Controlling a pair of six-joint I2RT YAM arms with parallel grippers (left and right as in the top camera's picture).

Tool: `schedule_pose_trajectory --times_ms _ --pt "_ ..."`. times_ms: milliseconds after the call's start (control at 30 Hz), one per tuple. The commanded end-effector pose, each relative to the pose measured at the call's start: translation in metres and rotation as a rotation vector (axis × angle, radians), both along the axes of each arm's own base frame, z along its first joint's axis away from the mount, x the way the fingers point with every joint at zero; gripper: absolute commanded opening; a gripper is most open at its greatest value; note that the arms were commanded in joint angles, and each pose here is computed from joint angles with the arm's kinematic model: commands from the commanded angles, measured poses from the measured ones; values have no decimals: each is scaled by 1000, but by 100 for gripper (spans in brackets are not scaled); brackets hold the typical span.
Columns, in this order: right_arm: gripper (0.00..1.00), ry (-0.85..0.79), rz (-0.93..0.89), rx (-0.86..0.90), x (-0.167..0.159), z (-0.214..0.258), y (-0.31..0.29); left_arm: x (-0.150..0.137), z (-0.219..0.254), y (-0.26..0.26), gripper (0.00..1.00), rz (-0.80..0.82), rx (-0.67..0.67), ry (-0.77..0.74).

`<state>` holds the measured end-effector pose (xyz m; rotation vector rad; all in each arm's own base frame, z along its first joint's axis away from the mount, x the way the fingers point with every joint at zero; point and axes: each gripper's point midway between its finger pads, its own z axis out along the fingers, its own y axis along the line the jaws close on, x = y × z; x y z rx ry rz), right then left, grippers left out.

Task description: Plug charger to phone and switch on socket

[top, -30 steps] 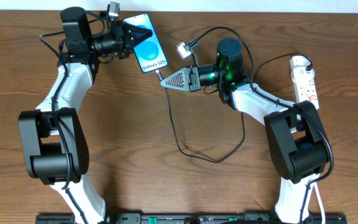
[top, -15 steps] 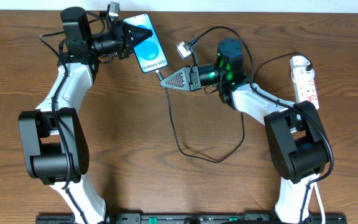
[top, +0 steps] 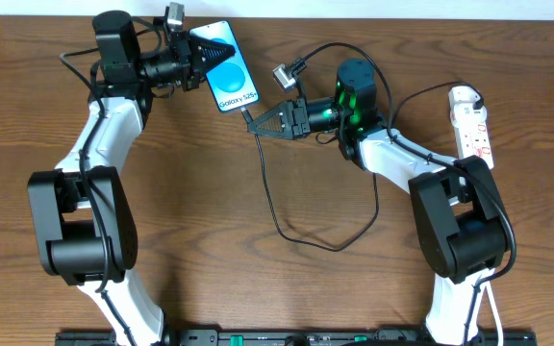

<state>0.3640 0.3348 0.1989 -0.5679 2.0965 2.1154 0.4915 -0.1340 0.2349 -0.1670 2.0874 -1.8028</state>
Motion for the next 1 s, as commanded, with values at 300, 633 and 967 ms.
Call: schedule_pose_trajectory --times_ms 300,633,967 --pt "1 -25 -47 8 8 1 0 -3 10 0 7 -21 -6 -28" --pt "1 -24 -44 8 7 1 1 -2 10 0 8 -12 -9 -18" --pt "1 -23 -60 6 8 1 5 0 17 0 7 -5 -33 1"
